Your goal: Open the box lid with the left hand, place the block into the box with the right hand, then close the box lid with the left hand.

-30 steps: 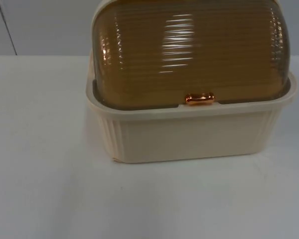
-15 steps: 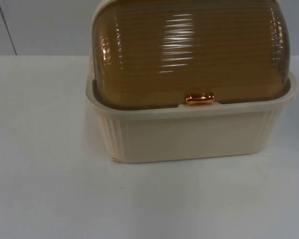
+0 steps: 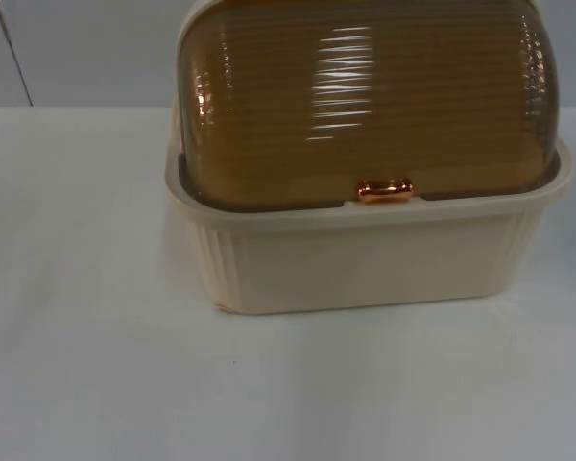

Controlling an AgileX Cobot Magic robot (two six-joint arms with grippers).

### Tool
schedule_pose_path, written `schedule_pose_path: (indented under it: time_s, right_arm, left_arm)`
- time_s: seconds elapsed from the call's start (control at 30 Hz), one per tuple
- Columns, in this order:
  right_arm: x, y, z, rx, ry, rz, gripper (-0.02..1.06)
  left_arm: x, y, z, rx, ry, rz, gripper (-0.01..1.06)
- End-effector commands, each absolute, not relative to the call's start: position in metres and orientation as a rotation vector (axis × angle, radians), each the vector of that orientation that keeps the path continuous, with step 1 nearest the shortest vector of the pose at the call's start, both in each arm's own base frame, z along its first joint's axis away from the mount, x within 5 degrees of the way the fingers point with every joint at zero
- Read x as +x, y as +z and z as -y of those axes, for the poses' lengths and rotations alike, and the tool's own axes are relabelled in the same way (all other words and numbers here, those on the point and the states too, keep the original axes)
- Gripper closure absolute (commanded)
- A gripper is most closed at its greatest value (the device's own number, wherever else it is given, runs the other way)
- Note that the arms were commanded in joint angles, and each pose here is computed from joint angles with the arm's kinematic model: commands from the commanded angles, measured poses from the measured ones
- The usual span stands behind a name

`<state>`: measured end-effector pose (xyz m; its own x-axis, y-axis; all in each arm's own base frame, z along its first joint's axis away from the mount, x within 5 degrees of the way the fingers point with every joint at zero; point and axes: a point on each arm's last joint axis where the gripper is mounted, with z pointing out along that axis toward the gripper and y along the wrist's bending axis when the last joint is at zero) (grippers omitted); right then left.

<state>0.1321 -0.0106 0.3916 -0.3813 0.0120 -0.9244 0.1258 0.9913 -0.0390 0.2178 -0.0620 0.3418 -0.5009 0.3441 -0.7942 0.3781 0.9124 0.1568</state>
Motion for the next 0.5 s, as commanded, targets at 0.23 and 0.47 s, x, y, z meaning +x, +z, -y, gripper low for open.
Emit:
schedule_pose_path:
  time_s: [0.23, 0.47]
  right_arm:
    - [0.131, 0.395, 0.01, 0.085, -0.13, -1.944, -0.01]
    - [0.13, 0.394, 0.013, 0.075, -0.178, -1.957, -0.01]
  left_arm:
    - [0.211, 0.284, 0.183, 1.319, 0.008, -1.961, 0.0]
    - [0.193, 0.249, 0.242, 1.826, 0.318, -1.51, 0.0]
